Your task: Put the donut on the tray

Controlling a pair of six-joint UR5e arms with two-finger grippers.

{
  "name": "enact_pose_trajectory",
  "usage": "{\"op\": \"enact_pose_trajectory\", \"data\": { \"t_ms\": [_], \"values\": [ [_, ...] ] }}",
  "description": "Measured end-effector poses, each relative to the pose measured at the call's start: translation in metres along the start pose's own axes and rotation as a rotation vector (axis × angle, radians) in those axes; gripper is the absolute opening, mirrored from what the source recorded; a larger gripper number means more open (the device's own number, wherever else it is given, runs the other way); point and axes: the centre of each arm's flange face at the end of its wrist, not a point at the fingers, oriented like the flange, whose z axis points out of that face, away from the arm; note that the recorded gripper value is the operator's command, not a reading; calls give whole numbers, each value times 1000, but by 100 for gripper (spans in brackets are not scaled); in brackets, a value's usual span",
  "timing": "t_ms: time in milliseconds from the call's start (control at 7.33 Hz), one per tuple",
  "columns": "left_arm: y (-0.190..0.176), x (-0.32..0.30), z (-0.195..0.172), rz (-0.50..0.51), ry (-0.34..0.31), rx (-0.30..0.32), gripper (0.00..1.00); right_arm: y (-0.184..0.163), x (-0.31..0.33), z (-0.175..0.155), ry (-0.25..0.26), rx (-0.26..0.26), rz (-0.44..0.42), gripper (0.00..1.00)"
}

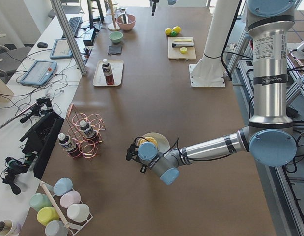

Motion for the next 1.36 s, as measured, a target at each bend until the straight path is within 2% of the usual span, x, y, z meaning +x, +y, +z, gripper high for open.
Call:
{"op": "enact_pose_trajectory", "data": {
  "t_ms": [136,273,545,955,1091,1364],
  "values": [
    [0,0,0,0,0,0,3,0,0,0,0,0,-1,100],
    [0,1,0,1,4,-1,0,0,0,0,0,0,-2,100],
    [-4,7,-3,9,17,3,0,0,0,0,-1,1,-2,100],
    [-10,24,-8,18,85,-10,0,2,0,-1,-10,12,-10,100],
    [-19,34,-11,-1,106,-7,0,2,0,-2,-12,13,-10,100],
    [-63,86,-33,-117,166,36,0,0,-4,-3,-17,17,-12,100]
  ]
}}
